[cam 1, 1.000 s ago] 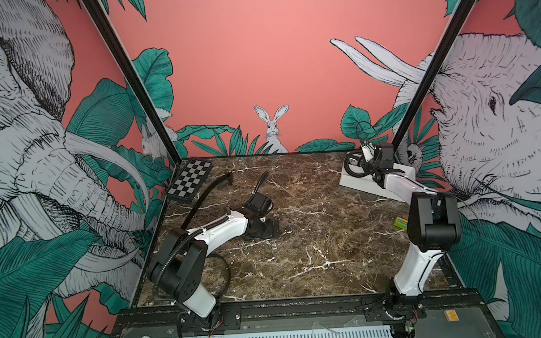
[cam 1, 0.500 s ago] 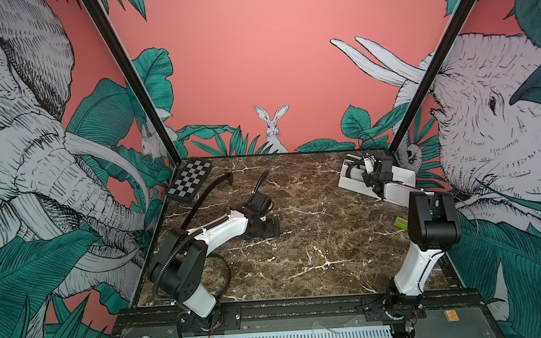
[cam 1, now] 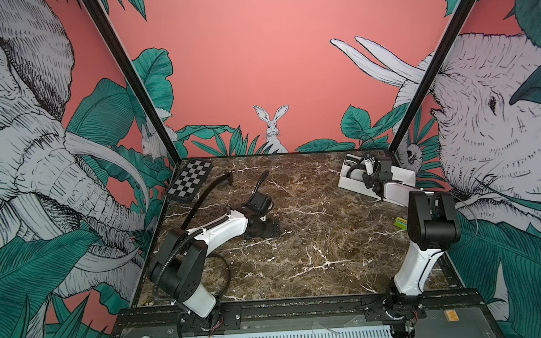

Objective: Place the belts into the storage roll
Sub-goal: Place the belt in the container, then move the belt at the center of the board.

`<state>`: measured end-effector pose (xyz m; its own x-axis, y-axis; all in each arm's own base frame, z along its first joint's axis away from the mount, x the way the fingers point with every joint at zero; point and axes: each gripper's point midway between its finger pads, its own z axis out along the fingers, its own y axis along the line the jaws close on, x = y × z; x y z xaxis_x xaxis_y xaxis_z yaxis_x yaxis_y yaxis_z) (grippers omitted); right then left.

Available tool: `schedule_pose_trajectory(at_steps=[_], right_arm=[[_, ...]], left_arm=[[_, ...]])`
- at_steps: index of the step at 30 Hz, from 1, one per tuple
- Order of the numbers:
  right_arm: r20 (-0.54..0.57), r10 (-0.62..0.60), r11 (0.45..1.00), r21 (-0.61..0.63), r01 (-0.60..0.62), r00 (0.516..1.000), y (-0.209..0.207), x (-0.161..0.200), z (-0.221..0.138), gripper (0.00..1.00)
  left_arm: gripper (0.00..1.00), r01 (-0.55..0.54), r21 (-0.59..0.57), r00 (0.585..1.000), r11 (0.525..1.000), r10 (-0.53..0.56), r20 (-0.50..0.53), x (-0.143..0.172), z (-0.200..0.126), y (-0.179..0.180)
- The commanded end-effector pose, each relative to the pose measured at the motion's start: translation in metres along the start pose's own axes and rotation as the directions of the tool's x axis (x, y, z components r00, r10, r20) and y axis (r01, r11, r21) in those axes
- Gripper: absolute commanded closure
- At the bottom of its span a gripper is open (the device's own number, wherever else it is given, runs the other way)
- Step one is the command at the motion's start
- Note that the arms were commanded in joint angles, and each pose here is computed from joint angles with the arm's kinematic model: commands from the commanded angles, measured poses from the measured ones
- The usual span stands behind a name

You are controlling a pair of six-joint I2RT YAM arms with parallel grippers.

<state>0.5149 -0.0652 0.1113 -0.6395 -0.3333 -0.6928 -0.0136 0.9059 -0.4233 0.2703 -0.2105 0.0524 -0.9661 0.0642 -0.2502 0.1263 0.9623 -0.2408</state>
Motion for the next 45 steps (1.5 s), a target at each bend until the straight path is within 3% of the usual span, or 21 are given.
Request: schedule_pose_trajectory(at_steps=[1, 11, 17, 22, 24, 28, 33, 42, 45], right_arm=[[-0.069, 0.079, 0.997, -0.004, -0.08, 0.994, -0.014, -0.007, -0.027, 0.45], [-0.164, 0.253, 0.958, -0.092, -0.27, 0.954, -0.003, 0.003, -0.079, 0.2], [-0.198, 0.259, 0.939, -0.176, -0.294, 0.945, 0.032, 0.006, -0.136, 0.02], [-0.168, 0.217, 0.901, -0.344, -0.264, 0.962, 0.097, 0.007, -0.189, 0.02], [-0.181, 0.223, 0.858, -0.429, -0.281, 0.958, 0.124, 0.008, -0.204, 0.02], [-0.302, 0.33, 0.754, -0.486, -0.442, 0.894, 0.158, 0.015, -0.225, 0.02], [-0.301, 0.256, 0.755, -0.531, -0.384, 0.919, 0.186, 0.02, -0.242, 0.02], [-0.322, 0.16, 0.75, -0.574, -0.327, 0.933, 0.196, 0.037, -0.25, 0.02], [-0.335, 0.156, 0.756, -0.565, -0.33, 0.929, 0.196, 0.045, -0.249, 0.02]], left_arm=[[0.01, -0.003, 0.002, 0.999, 1.0, 0.003, 0.041, -0.01, -0.013, -0.003], [0.01, -0.005, 0.007, 0.997, 1.0, 0.004, 0.074, -0.02, -0.03, -0.007], [0.01, 0.061, -0.081, 0.997, 0.995, -0.057, 0.046, -0.008, -0.047, 0.019], [0.01, 0.211, -0.172, 0.977, 0.962, -0.213, 0.003, 0.018, -0.069, 0.069], [0.01, 0.257, -0.189, 0.965, 0.948, -0.261, 0.002, 0.027, -0.077, 0.088], [0.01, 0.319, -0.206, 0.942, 0.925, -0.334, -0.042, 0.049, -0.081, 0.117], [0.02, 0.364, -0.227, 0.909, 0.903, -0.397, -0.123, 0.083, -0.066, 0.122], [0.23, 0.44, -0.306, 0.833, 0.844, -0.511, -0.212, 0.138, -0.029, 0.138], [0.42, 0.48, -0.256, 0.817, 0.839, -0.534, -0.217, 0.143, -0.016, 0.132]])
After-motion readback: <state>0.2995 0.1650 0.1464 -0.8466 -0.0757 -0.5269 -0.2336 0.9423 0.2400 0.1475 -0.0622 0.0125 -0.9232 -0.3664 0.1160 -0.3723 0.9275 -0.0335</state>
